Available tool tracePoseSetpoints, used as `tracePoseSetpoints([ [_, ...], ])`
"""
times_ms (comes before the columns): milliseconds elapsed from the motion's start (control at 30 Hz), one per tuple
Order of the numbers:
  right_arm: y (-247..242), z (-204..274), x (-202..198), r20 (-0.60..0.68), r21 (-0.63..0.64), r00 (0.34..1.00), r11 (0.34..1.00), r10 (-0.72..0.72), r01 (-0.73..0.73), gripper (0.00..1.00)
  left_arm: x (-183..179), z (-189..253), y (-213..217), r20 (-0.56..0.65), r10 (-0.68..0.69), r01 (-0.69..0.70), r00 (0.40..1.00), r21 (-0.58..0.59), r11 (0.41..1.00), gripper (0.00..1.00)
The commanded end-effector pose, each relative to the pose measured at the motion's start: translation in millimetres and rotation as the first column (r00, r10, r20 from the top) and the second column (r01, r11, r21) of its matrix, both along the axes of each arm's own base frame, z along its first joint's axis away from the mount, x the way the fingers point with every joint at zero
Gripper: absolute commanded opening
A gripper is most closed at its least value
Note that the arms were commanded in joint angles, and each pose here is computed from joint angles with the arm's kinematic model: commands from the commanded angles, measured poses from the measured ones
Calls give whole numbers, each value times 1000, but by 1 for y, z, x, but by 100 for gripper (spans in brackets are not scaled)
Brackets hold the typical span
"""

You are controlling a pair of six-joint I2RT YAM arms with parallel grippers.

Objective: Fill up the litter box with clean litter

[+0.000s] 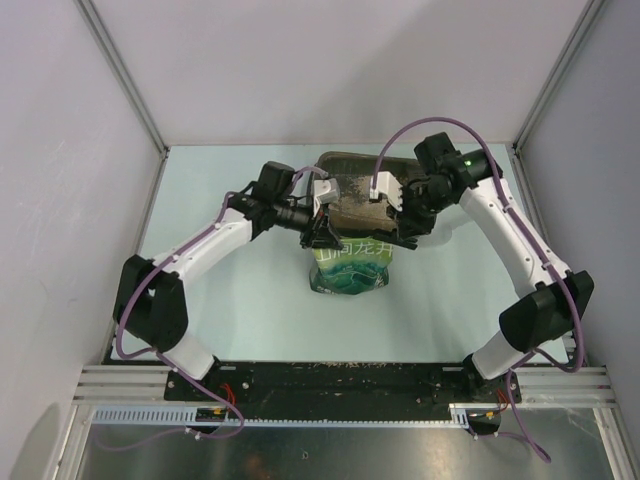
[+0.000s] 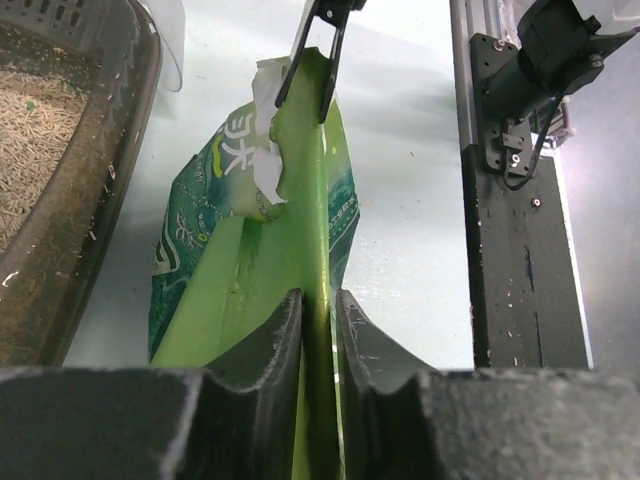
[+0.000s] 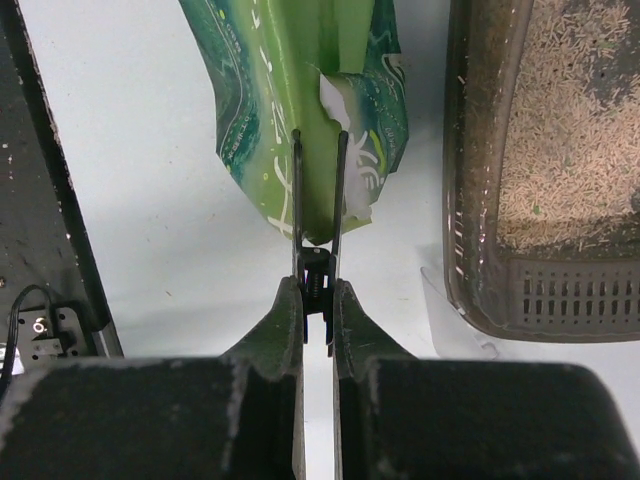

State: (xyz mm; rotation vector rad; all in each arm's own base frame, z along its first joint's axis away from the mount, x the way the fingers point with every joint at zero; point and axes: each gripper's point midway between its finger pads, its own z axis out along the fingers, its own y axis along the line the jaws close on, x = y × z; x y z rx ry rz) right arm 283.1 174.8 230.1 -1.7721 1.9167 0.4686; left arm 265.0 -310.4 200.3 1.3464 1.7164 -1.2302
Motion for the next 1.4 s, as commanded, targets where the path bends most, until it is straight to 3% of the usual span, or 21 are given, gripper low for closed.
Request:
tracePoseSetpoints([
  [0,6,5,-6,-34,23,999,1000,-1,1,0,-5,7,-2,19,-40,40,999,-22,999,16],
  [100,8,0,-13,-33,-13,999,999,38,-38,0,-3,10,-4,26,-42,42,999,-28,999,8],
  [300,11,-4,-17,-30,-58,996,995,83,-85,0,-2,13,-5,30,-44,45,999,-33,998,1],
  [933,45,-5,-17,-23,-83,986,983,163,-165,0,-2,17,-6,26,-45,46,999,-42,998,0],
  [1000,48,-7,-19,-28,-87,985,981,172,-174,0,-2,17,-5,22,-43,44,999,-40,998,5],
  [1033,49,-7,-20,-29,-86,985,981,172,-174,0,0,17,-4,25,-32,33,999,-36,999,12],
  [1067,49,-7,-20,-29,-86,985,981,172,-174,0,0,16,-3,21,-25,25,999,-31,999,28],
  [1100,50,-6,-20,-23,-85,984,981,175,-177,0,0,15,-1,19,-18,18,1000,-28,999,32],
  [1233,51,-7,-19,-16,-96,983,979,181,-182,0,-2,12,11,15,6,-5,1000,-22,1000,38],
  [1333,51,-7,-20,-16,-102,982,977,187,-187,0,-3,9,22,14,25,-25,1000,-15,1000,36],
  [1367,51,-8,-20,-21,-104,982,977,185,-186,0,-5,6,23,10,24,-23,1000,-14,1000,31],
])
